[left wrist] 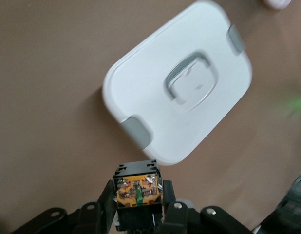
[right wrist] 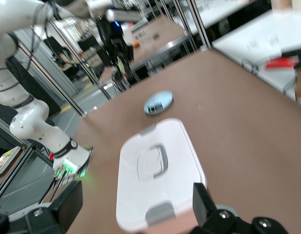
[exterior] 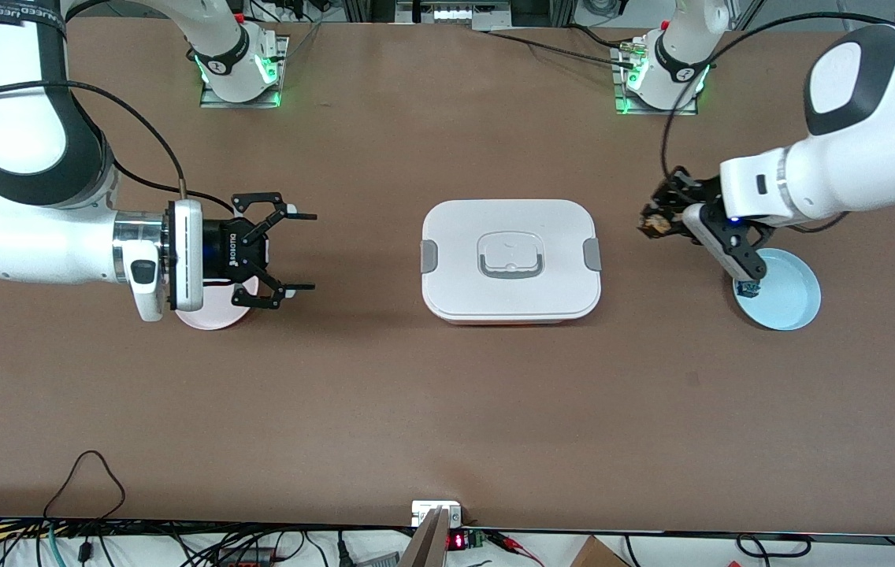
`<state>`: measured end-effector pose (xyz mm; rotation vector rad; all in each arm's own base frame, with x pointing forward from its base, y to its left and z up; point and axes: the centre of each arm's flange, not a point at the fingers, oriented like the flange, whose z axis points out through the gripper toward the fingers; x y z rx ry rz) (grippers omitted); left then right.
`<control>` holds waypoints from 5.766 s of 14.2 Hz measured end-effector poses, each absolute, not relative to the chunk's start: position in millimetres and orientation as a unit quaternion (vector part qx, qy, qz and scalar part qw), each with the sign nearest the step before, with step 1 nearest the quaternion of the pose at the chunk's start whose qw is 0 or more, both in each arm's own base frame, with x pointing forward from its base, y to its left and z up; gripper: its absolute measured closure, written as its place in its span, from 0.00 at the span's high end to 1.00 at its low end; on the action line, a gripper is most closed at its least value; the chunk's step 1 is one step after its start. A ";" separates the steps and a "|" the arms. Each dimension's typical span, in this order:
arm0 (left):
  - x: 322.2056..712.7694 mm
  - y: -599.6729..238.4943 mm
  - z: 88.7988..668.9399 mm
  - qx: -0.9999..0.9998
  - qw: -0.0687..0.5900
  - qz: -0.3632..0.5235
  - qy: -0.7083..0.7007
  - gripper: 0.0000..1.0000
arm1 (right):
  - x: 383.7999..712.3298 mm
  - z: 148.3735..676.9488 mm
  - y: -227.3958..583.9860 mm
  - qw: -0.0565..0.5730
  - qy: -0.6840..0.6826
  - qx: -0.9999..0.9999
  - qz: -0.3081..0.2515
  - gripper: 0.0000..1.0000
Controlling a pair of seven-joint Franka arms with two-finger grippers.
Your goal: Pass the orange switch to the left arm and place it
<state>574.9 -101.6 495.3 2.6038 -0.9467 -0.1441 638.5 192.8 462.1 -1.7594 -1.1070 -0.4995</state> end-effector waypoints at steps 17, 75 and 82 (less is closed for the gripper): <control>603.7 146.9 327.9 0.772 -0.022 -0.102 -0.626 0.42 | 616.8 439.1 147.3 0.055 -0.033 -0.987 0.150 1.00; 557.1 -14.9 577.0 0.999 -0.027 0.007 -0.023 1.00 | 571.8 571.6 12.2 -0.007 -0.026 -0.999 0.031 1.00; 556.1 -7.8 573.3 0.999 -0.027 -0.002 -0.017 1.00 | 572.0 572.9 11.6 -0.007 -0.025 -0.999 0.030 1.00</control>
